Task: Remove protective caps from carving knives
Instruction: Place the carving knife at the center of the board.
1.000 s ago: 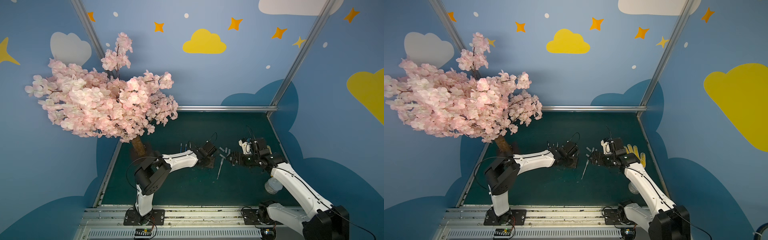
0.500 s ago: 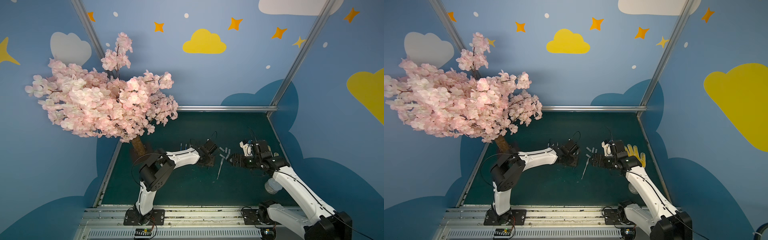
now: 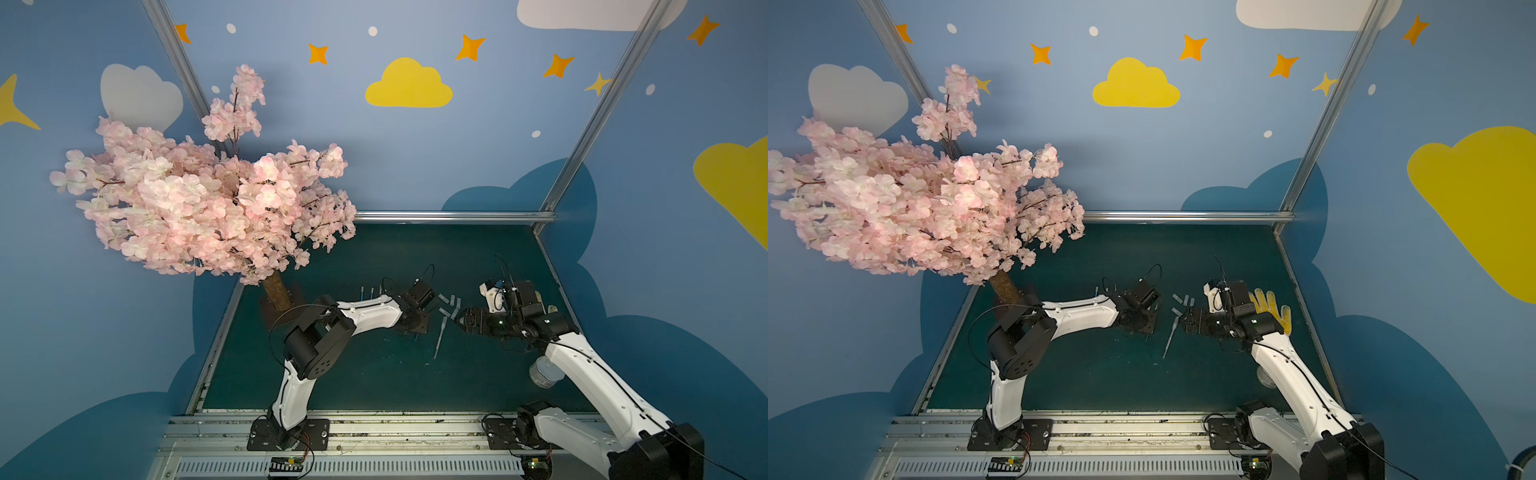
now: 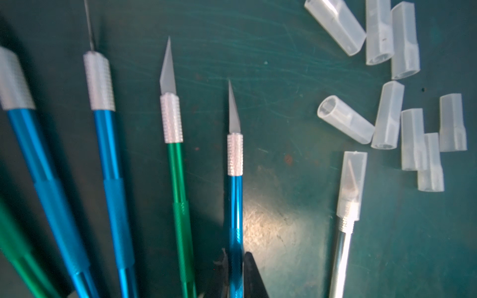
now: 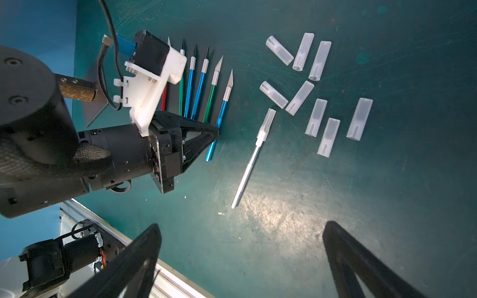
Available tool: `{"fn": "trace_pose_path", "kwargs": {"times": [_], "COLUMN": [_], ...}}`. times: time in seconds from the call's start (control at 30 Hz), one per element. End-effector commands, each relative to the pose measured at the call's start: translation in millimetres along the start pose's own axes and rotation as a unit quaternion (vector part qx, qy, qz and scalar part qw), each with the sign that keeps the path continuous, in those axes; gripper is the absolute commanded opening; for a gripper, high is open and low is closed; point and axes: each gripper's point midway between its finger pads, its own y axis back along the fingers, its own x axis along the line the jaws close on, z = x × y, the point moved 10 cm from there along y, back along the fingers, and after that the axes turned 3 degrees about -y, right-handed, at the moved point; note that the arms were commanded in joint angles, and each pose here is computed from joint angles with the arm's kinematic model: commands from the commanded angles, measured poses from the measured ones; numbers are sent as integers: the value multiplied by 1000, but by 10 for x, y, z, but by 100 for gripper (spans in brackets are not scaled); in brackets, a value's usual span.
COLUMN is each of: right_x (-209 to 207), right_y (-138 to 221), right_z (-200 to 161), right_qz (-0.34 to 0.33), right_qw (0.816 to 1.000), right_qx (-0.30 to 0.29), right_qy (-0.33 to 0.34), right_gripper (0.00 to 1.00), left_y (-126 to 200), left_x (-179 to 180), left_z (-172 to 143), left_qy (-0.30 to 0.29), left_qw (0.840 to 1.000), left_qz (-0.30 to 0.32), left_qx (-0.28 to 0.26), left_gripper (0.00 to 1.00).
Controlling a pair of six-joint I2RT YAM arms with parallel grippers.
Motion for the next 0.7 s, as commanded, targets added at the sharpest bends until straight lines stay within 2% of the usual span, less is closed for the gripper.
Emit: {"fn": "trace_pose_path", "kwargs": {"times": [0.0, 0.33, 0.53, 0.67], "right_x": [-6, 12, 23, 51], "right_y": [12, 25, 14, -7], "right_z": [-34, -21, 6, 80], "right_qz": [-1, 5, 7, 19], "right_qw": [1000, 1000, 1000, 999], "right_qx": [-3, -7, -9, -31], "right_qy": [3, 8, 11, 22], "right_gripper": [98, 98, 98, 98], "left_y": [-21, 122, 300, 478], "left_x": [20, -28, -117, -253], "left_z": [16, 40, -17, -114], "left_qy": [0, -4, -13, -22], "left_qw": [1000, 1000, 999, 999], "left_qz": [4, -15, -32, -45], "left_qx": [10, 0, -10, -16], "left_gripper": [16, 21, 23, 26]}}
